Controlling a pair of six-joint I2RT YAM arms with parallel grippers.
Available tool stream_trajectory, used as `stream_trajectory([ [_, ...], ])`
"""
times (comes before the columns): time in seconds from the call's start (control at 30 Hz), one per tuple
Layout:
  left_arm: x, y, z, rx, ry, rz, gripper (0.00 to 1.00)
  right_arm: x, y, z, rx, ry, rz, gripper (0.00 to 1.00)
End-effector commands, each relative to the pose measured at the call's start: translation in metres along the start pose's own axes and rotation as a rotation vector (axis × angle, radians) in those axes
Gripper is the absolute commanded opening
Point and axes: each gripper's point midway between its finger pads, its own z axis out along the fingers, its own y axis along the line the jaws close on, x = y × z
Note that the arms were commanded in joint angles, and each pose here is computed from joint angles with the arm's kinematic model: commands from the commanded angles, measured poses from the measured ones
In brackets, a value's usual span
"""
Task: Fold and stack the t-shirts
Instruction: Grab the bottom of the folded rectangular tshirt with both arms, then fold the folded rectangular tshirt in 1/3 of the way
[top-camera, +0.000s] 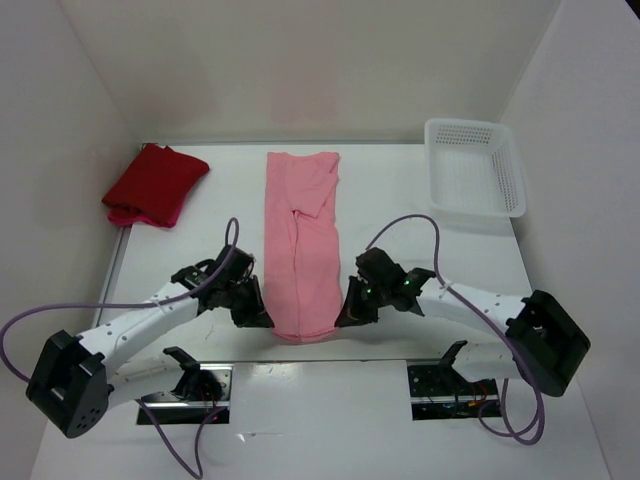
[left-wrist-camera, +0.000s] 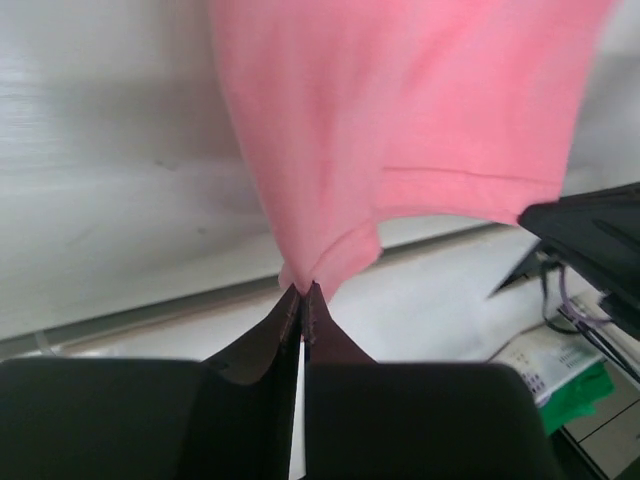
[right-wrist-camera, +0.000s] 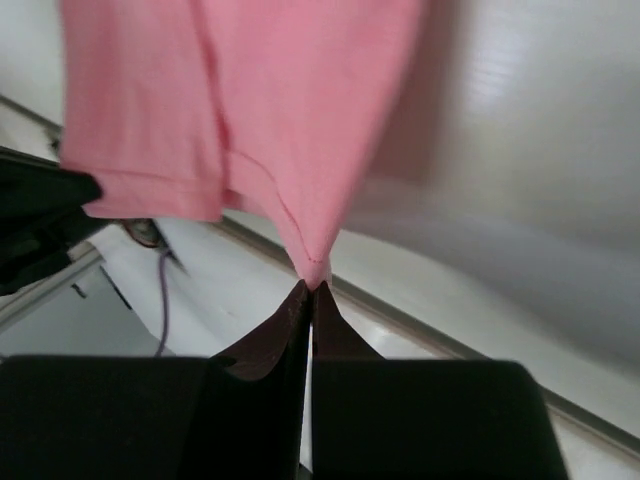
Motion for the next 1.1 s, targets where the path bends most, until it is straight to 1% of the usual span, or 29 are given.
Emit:
stream_trajectory([
  [0.0,-0.008,-0.032,-0.03,0.079,-0.024,0.067,0.02,-0.028,0.03,-0.029,-0.028,-0.084,-0.062,0.01],
  [0.03,-0.013,-0.038,-0.033,0.09,-0.037,0.063,0.02,-0.042,0.043,-0.036,-0.046,-0.112,-0.075,0.01],
  [0.07,-0.017,-0.044,-0.037,0.101,-0.046,0.079,0.02,-0.052,0.042,-0.037,-0.037,-0.124,-0.098,0.01],
  [0.1,-0.025,-0.05,-0.038,0.109,-0.06,0.073,0.02,-0.07,0.041,-0.042,-0.037,-0.163,-0.08,0.01],
  [0.13,-0.039,-0.059,-0.046,0.124,-0.099,0.072,0.02,-0.084,0.05,-0.05,-0.048,-0.192,-0.086,0.01],
  [0.2,-0.059,-0.069,-0.047,0.143,-0.148,0.06,0.02,-0.104,0.051,-0.052,-0.042,-0.219,-0.099,0.01],
  [0.23,-0.068,-0.071,-0.048,0.146,-0.172,0.052,0.02,-0.121,0.058,-0.059,-0.052,-0.255,-0.096,0.01],
  [0.3,-0.097,-0.074,-0.046,0.153,-0.229,0.037,0.02,-0.137,0.056,-0.052,-0.039,-0.252,-0.101,0.01],
  [0.33,-0.107,-0.075,-0.047,0.162,-0.242,0.02,0.02,-0.154,0.062,-0.056,-0.052,-0.284,-0.093,0.01],
  [0.37,-0.128,-0.073,-0.052,0.172,-0.292,0.011,0.02,-0.165,0.063,-0.055,-0.051,-0.297,-0.1,0.01],
  [0.4,-0.14,-0.07,-0.049,0.162,-0.3,-0.003,0.04,-0.171,0.06,-0.047,-0.039,-0.278,-0.093,0.01],
  [0.43,-0.158,-0.074,-0.057,0.166,-0.347,-0.003,0.04,-0.183,0.07,-0.05,-0.047,-0.304,-0.113,0.01],
  [0.47,-0.172,-0.073,-0.059,0.168,-0.371,-0.008,0.04,-0.196,0.07,-0.051,-0.04,-0.331,-0.106,0.01],
  [0.5,-0.193,-0.065,-0.055,0.145,-0.392,-0.024,0.04,-0.205,0.062,-0.04,-0.015,-0.317,-0.093,0.01],
  [0.53,-0.204,-0.066,-0.055,0.144,-0.406,-0.019,0.05,-0.22,0.069,-0.043,-0.025,-0.339,-0.105,0.01],
  [0.57,-0.219,-0.077,-0.062,0.154,-0.44,0.001,0.05,-0.233,0.063,-0.042,-0.008,-0.357,-0.086,0.01],
  [0.6,-0.232,-0.071,-0.051,0.125,-0.435,-0.002,0.05,-0.247,0.069,-0.044,-0.02,-0.383,-0.097,0.01],
  [0.63,-0.242,-0.072,-0.048,0.112,-0.45,0.004,0.05,-0.256,0.06,-0.033,0.002,-0.367,-0.075,0.01],
  [0.67,-0.25,-0.073,-0.046,0.103,-0.455,0.001,0.05,-0.265,0.056,-0.031,0.008,-0.372,-0.073,0.01],
  [0.7,-0.267,-0.072,-0.041,0.087,-0.471,0.005,0.05,-0.277,0.053,-0.031,0.009,-0.388,-0.06,0.01],
  [0.77,-0.28,-0.074,-0.035,0.075,-0.479,0.014,0.06,-0.298,0.05,-0.023,0.018,-0.395,-0.066,0.01],
  [0.8,-0.286,-0.071,-0.023,0.062,-0.466,0.019,0.06,-0.306,0.046,-0.022,0.022,-0.401,-0.054,0.01],
  [0.83,-0.298,-0.071,-0.026,0.055,-0.488,0.02,0.06,-0.317,0.055,-0.023,0.004,-0.413,-0.076,0.01],
  [0.87,-0.305,-0.071,-0.024,0.05,-0.498,0.02,0.06,-0.32,0.048,-0.011,0.021,-0.39,-0.063,0.01],
  [0.9,-0.311,-0.063,-0.013,0.032,-0.481,0.001,0.06,-0.329,0.045,-0.011,0.031,-0.403,-0.066,0.01],
  [0.93,-0.317,-0.064,-0.01,0.032,-0.486,0.014,0.06,-0.337,0.051,-0.012,0.023,-0.414,-0.073,0.01],
  [0.97,-0.322,-0.063,-0.007,0.022,-0.489,0.01,0.06,-0.34,0.046,-0.002,0.033,-0.401,-0.065,0.01],
  [1.0,-0.33,-0.065,-0.001,0.018,-0.488,0.02,0.06,-0.353,0.049,-0.007,0.024,-0.425,-0.076,0.01],
  [1.07,-0.339,-0.067,0.001,0.014,-0.504,0.031,0.06,-0.358,0.049,-0.003,0.029,-0.417,-0.072,0.01],
])
